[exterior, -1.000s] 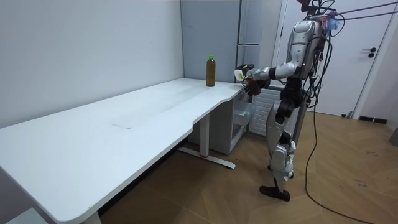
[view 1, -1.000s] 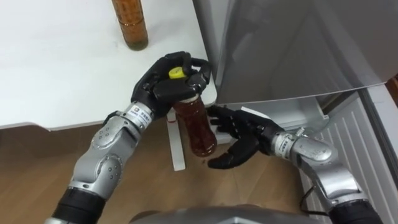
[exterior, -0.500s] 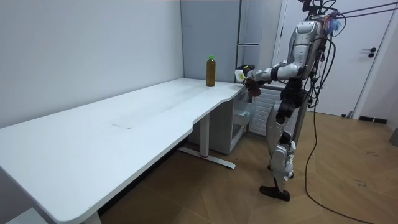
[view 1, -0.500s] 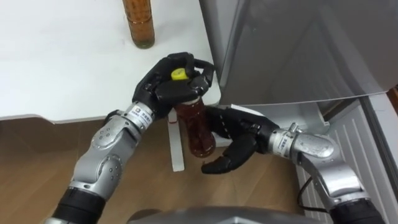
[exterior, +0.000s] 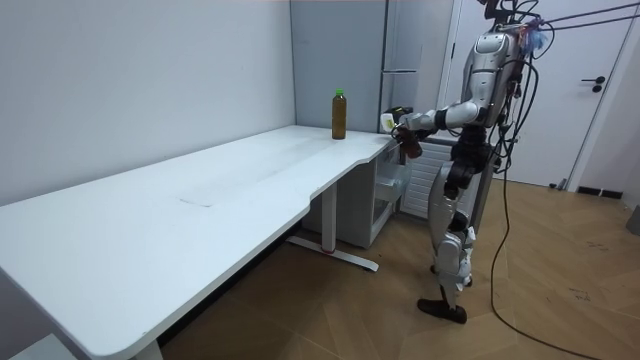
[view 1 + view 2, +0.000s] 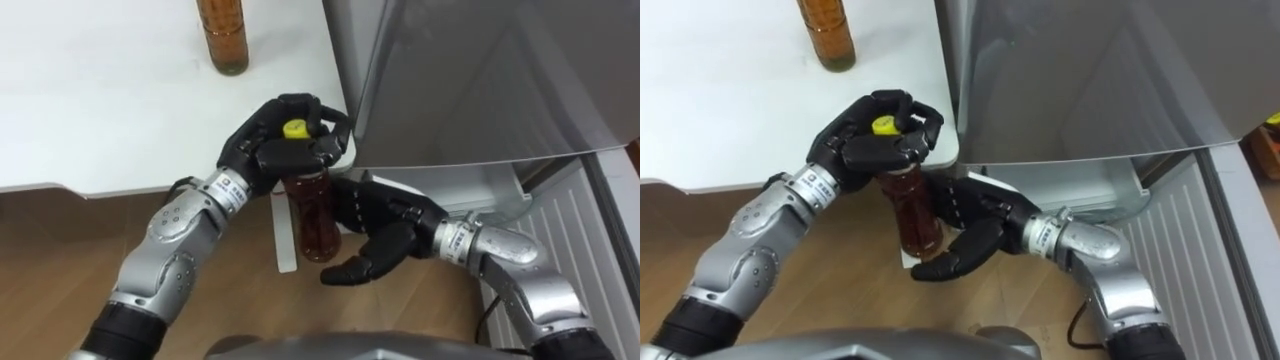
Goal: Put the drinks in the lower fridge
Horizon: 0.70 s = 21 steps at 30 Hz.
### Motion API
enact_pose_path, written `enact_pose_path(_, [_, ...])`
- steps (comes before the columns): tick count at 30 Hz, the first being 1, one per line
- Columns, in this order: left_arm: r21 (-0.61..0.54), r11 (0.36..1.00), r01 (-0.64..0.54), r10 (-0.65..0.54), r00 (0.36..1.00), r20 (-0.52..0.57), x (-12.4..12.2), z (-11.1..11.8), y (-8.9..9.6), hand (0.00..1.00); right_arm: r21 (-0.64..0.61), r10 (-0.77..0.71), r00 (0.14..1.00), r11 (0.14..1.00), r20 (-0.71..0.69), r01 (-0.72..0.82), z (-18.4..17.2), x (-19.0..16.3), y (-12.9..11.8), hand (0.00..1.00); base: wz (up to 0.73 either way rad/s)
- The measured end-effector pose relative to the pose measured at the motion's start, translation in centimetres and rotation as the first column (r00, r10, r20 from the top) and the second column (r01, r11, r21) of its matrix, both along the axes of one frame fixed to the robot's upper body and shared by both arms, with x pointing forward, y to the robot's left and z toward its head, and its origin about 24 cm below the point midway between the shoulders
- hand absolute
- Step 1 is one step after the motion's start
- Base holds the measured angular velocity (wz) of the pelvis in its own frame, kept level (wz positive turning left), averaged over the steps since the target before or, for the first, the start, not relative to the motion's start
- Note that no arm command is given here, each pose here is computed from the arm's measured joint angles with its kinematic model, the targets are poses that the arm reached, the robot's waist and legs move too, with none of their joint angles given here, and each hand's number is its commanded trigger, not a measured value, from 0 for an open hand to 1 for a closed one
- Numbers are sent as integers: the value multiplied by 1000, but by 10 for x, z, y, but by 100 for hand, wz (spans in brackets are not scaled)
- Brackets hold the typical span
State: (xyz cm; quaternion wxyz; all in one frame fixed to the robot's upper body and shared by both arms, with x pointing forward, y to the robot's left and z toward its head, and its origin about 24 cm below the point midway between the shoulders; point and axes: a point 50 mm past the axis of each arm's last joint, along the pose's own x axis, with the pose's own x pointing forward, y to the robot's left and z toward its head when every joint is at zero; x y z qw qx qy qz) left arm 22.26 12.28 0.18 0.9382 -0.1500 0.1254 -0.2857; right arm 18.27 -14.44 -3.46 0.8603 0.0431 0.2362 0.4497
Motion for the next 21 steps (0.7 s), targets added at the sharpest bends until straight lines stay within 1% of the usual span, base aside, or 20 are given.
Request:
enact_pose_path(8, [-5,995,101,-101,995,-9,-8,-4,-16,100,-49,-78,997,996,-20,77,-7,0,-3,100,0])
enact_pose_path(20, [6,993,116,-116,993,-16,-10,-5,-16,100,-55,-65,998,996,-27,63,-10,-3,4,100,0])
enact_pose_path(21, [7,993,116,-116,993,-16,-10,-5,-16,93,-54,-65,998,997,-26,63,-10,-3,5,100,0])
